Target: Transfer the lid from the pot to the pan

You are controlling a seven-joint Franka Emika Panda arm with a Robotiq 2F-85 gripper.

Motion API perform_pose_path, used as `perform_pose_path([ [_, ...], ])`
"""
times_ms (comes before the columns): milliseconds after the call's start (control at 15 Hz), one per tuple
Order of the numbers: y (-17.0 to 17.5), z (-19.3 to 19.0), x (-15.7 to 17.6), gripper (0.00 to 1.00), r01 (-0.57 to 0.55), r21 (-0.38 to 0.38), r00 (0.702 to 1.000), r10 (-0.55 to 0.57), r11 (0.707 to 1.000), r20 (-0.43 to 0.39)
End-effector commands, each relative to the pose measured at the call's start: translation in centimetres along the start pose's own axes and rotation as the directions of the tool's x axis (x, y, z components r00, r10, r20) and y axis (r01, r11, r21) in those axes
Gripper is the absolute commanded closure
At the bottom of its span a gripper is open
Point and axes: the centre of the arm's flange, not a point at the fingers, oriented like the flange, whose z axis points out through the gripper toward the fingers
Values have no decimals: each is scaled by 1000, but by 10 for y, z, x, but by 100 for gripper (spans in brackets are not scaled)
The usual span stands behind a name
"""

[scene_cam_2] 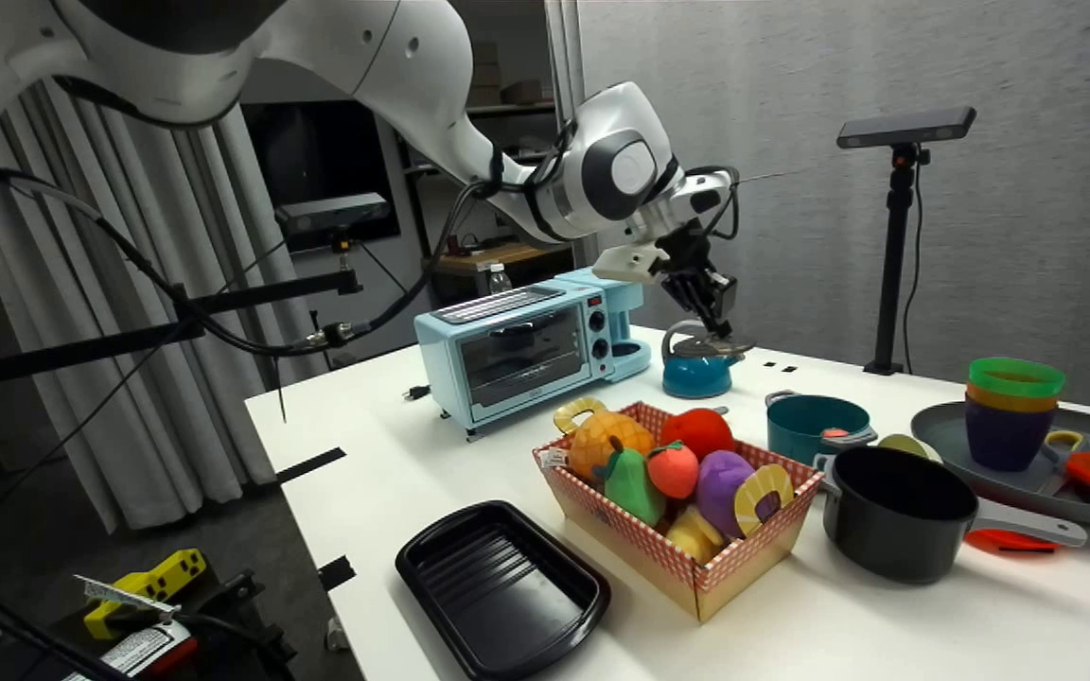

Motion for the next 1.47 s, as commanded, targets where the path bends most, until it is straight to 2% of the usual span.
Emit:
perform_pose_path([
  [0,-17,-24,-46,96,49,50,996,-52,998,70],
  [333,-43,-16,-81,96,87,59,986,-94,995,138],
  [800,-52,22,-105,96,123,37,974,-127,992,188],
  [1400,-68,7,-99,96,223,13,966,-223,975,127],
])
